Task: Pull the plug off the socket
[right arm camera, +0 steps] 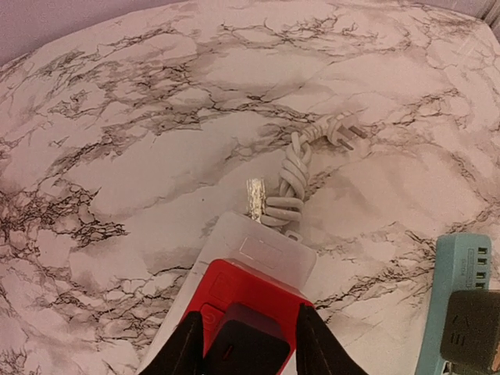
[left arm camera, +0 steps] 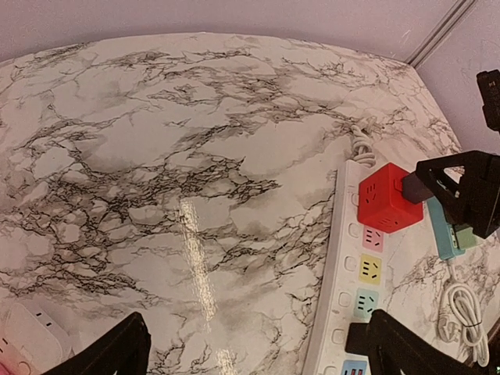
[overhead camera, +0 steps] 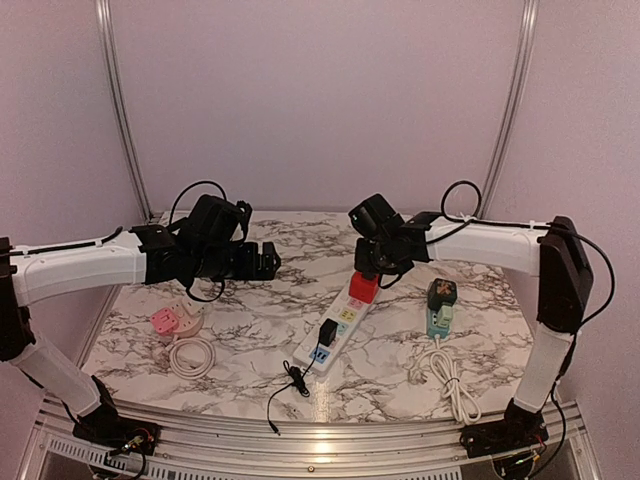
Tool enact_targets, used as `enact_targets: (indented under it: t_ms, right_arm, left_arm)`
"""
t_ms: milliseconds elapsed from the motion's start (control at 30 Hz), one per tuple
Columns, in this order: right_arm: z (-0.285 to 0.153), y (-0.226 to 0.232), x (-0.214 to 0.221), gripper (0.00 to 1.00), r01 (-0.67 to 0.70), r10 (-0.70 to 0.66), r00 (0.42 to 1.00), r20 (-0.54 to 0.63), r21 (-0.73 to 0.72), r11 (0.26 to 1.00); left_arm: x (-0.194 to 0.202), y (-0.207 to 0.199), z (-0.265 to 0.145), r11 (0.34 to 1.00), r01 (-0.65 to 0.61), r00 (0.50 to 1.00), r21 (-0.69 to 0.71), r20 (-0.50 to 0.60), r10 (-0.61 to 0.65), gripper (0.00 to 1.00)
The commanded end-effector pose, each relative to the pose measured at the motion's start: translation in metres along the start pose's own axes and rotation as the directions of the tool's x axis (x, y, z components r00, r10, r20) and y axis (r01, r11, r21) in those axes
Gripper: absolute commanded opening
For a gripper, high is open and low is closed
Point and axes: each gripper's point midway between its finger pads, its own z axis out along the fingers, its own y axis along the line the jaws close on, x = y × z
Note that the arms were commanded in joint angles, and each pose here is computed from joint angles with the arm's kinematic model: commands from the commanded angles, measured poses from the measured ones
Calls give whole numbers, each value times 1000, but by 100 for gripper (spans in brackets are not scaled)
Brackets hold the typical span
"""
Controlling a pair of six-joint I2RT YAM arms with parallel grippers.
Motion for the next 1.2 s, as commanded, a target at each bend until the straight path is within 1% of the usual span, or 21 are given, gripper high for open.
enact_targets:
  t_ms: [0, 67, 167, 200, 300, 400, 567, 800, 833, 867, 933, 1033, 1100, 1167]
  right_arm:
    - [2, 12, 10, 37, 69, -68, 997, -26, 24, 997]
    - [4, 17, 16, 34, 89, -89, 995, -39, 18, 996]
    - [6, 25, 24, 27, 116, -116, 992, -56, -8, 993]
    - [6, 28, 26, 23, 124, -126, 990, -60, -22, 992]
    - [7, 42, 33, 18, 175, -181, 981, -68, -86, 981]
    - [5, 61, 45, 18, 242, -258, 963, -75, -172, 955]
    - [-7, 82, 60, 18, 354, -381, 923, -50, -273, 894]
    - [-17, 77, 76, 18, 379, -422, 904, -67, -327, 865]
    - [-19, 76, 77, 19, 375, -420, 905, -70, -332, 865]
    - [-21, 73, 78, 22, 368, -413, 908, -78, -327, 871]
    - [-21, 65, 78, 33, 347, -389, 916, -95, -295, 890]
    - [-24, 60, 72, 43, 298, -335, 934, -121, -250, 921]
    - [-26, 63, 68, 46, 258, -295, 947, -126, -245, 934]
    - [-27, 65, 64, 47, 217, -254, 959, -130, -243, 945]
  left_arm:
    - [-1, 5, 5, 1000, 18, 1000, -17, 2, -18, 99]
    - [0, 5, 5, 1000, 23, 1000, -20, 2, -23, 99]
    - [0, 5, 5, 999, 32, 999, -20, 2, -32, 99]
    - [0, 5, 6, 999, 35, 999, -19, 1, -34, 99]
    - [2, 5, 6, 999, 40, 999, -15, -4, -40, 99]
    - [4, 4, 8, 999, 53, 998, -8, -14, -53, 99]
    - [15, 0, 12, 996, 88, 995, 20, -46, -87, 99]
    - [25, -11, 23, 987, 145, 987, 76, -87, -138, 99]
    - [25, -13, 24, 985, 150, 986, 85, -91, -142, 99]
    - [25, -15, 26, 984, 154, 985, 91, -97, -145, 99]
    - [25, -18, 27, 983, 157, 984, 100, -106, -146, 99]
    - [27, -20, 29, 981, 160, 983, 107, -112, -148, 99]
    - [28, -20, 29, 981, 159, 983, 110, -113, -147, 99]
    - [29, -19, 30, 981, 158, 983, 110, -116, -146, 99]
